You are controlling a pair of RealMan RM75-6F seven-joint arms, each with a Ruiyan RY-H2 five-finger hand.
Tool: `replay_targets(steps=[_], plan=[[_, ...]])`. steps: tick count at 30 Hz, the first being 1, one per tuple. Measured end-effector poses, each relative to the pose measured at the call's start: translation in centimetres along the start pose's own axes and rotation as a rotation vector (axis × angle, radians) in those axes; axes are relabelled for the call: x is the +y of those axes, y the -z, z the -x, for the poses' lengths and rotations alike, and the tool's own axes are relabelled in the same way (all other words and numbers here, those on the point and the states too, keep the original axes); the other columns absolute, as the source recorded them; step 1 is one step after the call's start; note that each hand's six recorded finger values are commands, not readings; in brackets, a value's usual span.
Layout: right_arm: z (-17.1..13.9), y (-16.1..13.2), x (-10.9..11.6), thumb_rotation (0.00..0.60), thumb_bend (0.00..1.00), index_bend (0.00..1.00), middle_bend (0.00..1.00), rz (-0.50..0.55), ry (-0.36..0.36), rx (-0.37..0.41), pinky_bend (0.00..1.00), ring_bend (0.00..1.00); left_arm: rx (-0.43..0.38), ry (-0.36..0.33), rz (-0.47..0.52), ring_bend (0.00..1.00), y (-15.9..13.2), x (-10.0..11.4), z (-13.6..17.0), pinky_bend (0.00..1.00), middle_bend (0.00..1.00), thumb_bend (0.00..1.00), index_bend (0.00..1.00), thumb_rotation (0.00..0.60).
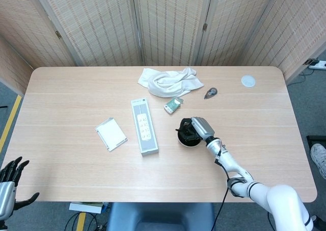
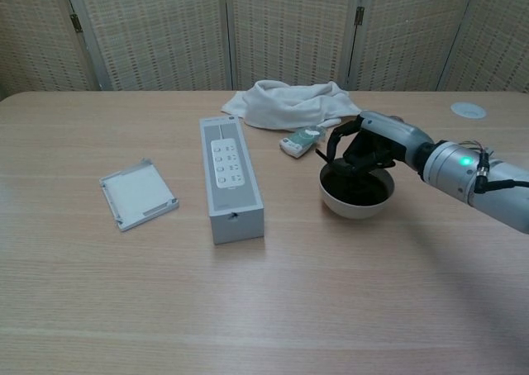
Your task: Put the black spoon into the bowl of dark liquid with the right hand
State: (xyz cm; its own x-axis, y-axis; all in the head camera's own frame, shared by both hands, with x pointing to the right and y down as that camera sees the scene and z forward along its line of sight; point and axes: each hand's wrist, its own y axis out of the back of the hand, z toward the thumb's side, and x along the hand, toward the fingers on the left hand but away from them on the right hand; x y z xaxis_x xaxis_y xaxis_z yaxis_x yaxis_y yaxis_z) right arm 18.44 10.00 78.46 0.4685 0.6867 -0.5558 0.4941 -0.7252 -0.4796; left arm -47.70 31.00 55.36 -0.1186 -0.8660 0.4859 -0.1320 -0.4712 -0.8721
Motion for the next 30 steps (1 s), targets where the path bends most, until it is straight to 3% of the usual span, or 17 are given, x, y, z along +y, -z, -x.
replay_targets(steps=[14, 30], plan=[[-0.2, -1.0, -1.8, 0.600, 0.51, 0.77, 0.96, -0.016, -0.050, 0.035, 1.00, 1.00, -0.001, 0.002, 0.004, 0.09, 0.0, -0.2, 0.0, 0.16, 0.07, 0.17, 0.15, 0.600], [-2.0, 1.7, 0.5, 0.600, 0.51, 0.77, 0.96, -0.045, -0.031, -0.006, 1.00, 1.00, -0.006, 0.007, 0.004, 0.09, -0.2, -0.5, 0.0, 0.16, 0.07, 0.17, 0.15, 0.600]])
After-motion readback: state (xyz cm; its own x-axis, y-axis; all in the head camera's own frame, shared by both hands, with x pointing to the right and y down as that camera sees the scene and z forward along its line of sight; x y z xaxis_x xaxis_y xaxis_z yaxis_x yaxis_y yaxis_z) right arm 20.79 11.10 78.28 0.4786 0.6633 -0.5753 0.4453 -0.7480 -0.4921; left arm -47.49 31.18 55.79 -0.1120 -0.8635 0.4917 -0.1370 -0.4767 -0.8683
